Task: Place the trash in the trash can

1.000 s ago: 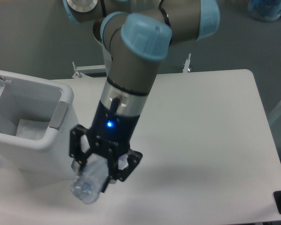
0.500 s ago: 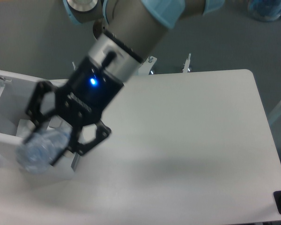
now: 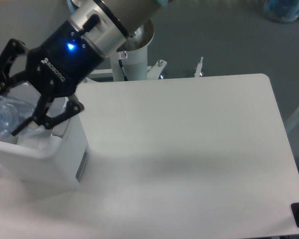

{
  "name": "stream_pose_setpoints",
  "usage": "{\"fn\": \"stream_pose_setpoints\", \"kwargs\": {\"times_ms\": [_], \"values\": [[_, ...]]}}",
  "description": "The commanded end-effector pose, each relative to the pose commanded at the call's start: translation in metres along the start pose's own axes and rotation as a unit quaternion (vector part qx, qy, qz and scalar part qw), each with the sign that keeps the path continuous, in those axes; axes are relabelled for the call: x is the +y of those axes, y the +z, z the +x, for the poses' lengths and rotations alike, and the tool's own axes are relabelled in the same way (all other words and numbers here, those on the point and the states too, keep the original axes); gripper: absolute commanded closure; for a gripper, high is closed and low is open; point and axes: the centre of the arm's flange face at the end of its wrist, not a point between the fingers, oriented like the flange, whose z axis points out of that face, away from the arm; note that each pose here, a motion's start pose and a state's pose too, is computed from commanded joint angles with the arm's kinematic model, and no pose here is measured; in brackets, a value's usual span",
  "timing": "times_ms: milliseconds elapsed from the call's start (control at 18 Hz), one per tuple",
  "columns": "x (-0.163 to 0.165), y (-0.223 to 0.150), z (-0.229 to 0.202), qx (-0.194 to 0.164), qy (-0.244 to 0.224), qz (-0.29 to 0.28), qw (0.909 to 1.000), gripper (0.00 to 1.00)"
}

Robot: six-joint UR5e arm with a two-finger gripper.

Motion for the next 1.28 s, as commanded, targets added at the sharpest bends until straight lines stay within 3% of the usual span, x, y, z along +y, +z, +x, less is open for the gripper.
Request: {"fn": "stream_pose_setpoints", "kwargs": {"times_ms": [444,556,611,1000,1222,1278], "values": [[0.05,0.037,0.006,0.028,0.014,-0.032,0.999,0.33],[0.056,0.038,0.008,0.03,0.014,-0.034,0.9989,0.08],[0.059,0.038,0.008,0.029,0.013,-0.035,0.9989,0.0],[0.055,0.024,0.007,0.018,0.016,-0.028,0.9993,0.0],[0.071,-0.002,-0.06,-0.024,-0.019,-0.027,0.9992,0.0],[0.076,-0.023,-0.084,-0.051,-0.022,-0.028,0.9981,0.0]]}}
